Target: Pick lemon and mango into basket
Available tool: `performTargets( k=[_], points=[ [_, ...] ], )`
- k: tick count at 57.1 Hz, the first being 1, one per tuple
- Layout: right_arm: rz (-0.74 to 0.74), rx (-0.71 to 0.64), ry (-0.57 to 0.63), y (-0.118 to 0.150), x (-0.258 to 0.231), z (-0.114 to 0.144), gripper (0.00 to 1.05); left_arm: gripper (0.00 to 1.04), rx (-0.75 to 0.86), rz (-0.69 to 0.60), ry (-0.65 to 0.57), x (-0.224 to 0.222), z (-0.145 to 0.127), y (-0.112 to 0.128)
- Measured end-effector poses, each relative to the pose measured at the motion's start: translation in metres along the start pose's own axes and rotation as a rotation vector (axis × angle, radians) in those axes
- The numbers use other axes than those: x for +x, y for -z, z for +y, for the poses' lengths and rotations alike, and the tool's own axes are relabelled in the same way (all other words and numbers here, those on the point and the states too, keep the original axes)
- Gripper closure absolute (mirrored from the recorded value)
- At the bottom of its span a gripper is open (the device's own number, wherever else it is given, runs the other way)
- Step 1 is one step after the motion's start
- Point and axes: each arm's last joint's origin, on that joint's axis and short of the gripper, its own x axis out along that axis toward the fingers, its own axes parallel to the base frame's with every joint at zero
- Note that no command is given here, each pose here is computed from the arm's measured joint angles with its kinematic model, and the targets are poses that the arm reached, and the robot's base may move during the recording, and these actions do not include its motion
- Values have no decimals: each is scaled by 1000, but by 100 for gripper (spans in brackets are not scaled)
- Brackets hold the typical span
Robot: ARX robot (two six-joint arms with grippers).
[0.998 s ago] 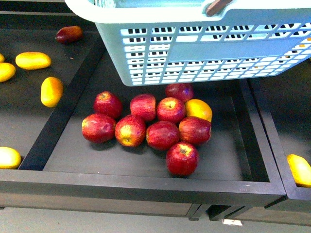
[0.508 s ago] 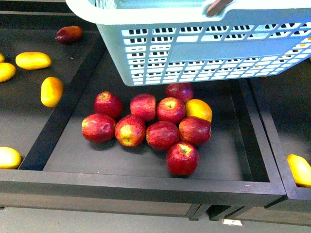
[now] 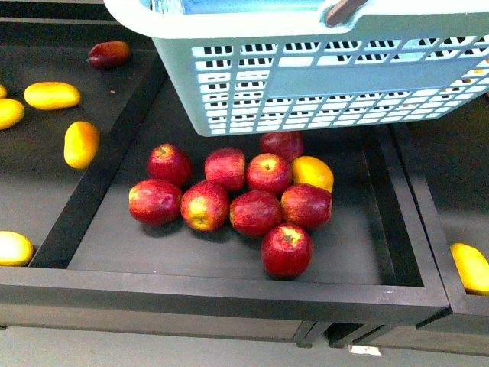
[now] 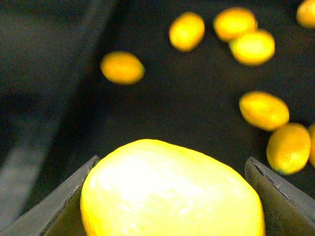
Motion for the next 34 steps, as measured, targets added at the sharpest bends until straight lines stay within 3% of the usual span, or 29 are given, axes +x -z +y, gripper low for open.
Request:
performTargets(
  k=[16, 34],
  points=[
    [-231, 66, -115, -59, -58, 64, 25, 97, 0, -1, -1, 0, 0, 0],
    [-333, 77, -305, -104, -41, 153, 25, 97, 0, 0, 0, 0, 0, 0]
  ],
)
